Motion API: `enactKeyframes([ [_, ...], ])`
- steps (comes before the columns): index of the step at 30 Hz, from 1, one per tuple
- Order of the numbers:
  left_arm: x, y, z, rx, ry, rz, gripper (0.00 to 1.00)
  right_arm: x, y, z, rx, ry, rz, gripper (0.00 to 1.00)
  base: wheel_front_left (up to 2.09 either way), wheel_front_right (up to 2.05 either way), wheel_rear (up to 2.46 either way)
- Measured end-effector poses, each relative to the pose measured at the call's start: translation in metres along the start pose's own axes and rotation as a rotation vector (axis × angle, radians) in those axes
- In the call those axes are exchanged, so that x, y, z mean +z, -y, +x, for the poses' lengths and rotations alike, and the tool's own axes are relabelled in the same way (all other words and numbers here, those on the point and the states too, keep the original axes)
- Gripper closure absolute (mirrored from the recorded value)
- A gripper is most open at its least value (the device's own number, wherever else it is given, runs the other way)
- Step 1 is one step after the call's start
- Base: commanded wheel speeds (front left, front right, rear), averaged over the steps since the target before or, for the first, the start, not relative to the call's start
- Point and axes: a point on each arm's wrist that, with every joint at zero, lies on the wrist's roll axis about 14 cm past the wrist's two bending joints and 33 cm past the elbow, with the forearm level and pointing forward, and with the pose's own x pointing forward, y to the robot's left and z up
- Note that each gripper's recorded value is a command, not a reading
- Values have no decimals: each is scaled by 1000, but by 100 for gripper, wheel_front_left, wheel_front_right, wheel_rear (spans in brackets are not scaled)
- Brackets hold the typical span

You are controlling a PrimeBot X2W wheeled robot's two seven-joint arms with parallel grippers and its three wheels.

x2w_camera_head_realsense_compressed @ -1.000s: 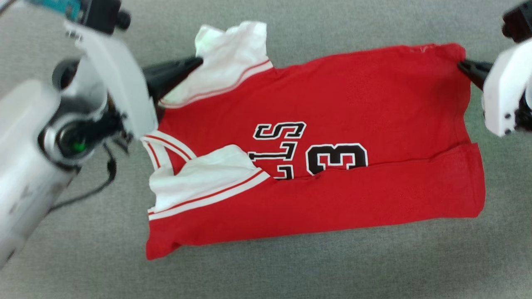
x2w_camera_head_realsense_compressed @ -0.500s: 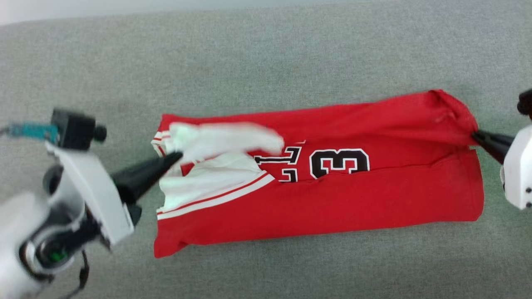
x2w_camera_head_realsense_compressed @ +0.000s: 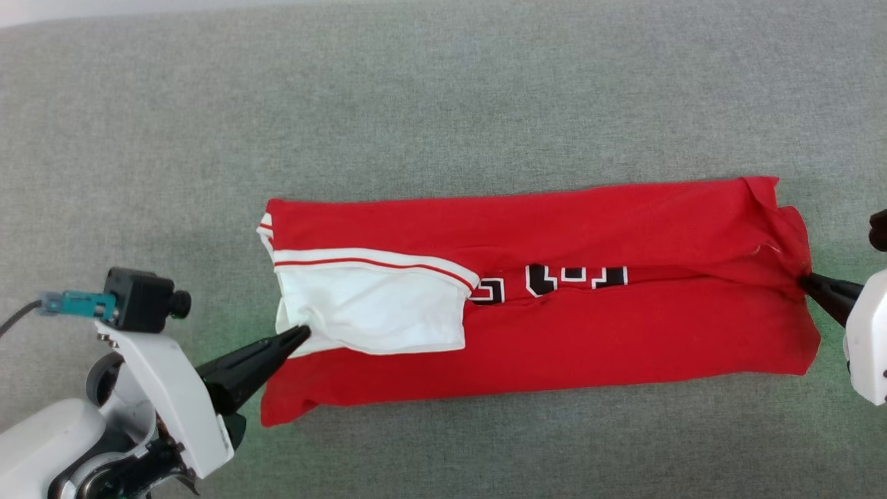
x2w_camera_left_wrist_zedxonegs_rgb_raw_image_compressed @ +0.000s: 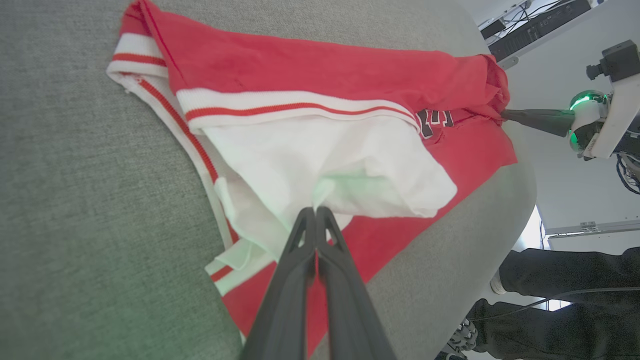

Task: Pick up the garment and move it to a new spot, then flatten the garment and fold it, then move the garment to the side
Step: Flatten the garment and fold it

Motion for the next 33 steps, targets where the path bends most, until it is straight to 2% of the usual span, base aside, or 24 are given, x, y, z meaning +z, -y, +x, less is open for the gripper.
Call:
enactKeyframes([
  [17,-18,-11,18,49,-13,16,100,-20,-10,12,-4,-41,60,100,0,0,0],
  [18,-17,-12,18,56,-9,16,96,-19,-10,12,-5,-37,62,89,0,0,0],
  [19,-17,-13,19,60,-5,17,80,-19,-9,13,-9,-33,62,56,0,0,0],
  [20,-15,-14,19,62,5,19,51,-18,-9,13,-11,-27,67,14,0,0,0],
  [21,-14,-14,19,65,10,19,5,-16,-8,13,-15,-16,75,0,0,0,0],
  [22,-13,-15,18,69,21,23,0,-16,-6,13,-22,-10,83,0,0,0,0],
  [30,16,-15,6,119,218,25,0,2,1,0,-44,64,136,0,0,0,0],
  [33,13,-14,-1,142,266,6,0,5,5,-7,-51,74,161,0,0,0,0],
])
